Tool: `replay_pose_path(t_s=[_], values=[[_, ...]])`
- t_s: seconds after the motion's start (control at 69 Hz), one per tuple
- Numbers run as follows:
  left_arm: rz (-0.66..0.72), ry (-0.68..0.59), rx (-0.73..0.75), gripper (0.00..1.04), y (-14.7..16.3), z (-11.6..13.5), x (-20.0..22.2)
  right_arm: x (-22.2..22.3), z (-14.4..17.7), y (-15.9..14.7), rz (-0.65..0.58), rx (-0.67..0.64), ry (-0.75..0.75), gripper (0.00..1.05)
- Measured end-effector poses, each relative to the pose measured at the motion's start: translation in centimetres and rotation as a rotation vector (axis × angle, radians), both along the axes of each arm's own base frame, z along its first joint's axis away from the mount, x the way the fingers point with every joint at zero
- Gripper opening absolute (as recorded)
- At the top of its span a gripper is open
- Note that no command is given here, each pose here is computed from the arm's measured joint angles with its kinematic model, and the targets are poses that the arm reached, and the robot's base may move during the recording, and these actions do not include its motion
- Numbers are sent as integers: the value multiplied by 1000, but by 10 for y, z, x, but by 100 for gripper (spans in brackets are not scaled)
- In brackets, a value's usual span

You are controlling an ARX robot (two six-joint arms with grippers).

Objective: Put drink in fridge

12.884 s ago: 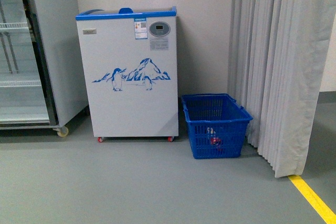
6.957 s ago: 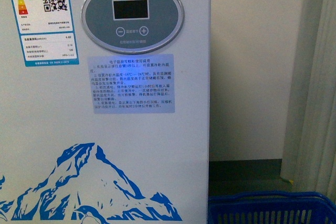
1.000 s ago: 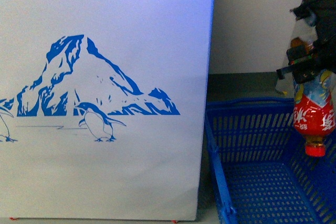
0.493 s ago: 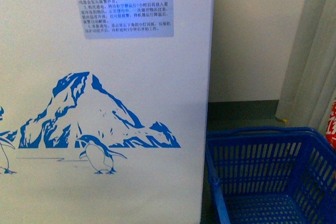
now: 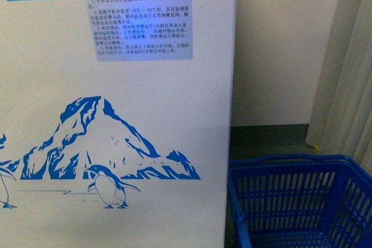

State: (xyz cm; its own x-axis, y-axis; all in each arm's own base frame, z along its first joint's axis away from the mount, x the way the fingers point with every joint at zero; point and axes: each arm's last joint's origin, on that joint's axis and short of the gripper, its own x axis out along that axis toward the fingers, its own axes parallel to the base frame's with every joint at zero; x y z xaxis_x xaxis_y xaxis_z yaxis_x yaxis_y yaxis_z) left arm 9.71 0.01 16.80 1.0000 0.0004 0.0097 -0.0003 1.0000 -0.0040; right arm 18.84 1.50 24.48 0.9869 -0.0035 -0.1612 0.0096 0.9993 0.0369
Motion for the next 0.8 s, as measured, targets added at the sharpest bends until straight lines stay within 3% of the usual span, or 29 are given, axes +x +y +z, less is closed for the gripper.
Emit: replay_pose_path(t_s=[0.275, 0.507, 0.797], values=[[0, 0, 0, 97, 0, 0, 0, -51, -6, -17, -3, 4, -8, 46], [0, 0, 0, 97, 0, 0, 0, -90, -11, -33, -25, -39, -150, 46], [-1, 0, 0, 97, 0, 0, 0, -87, -69, -24, -42, -40, -92, 46]])
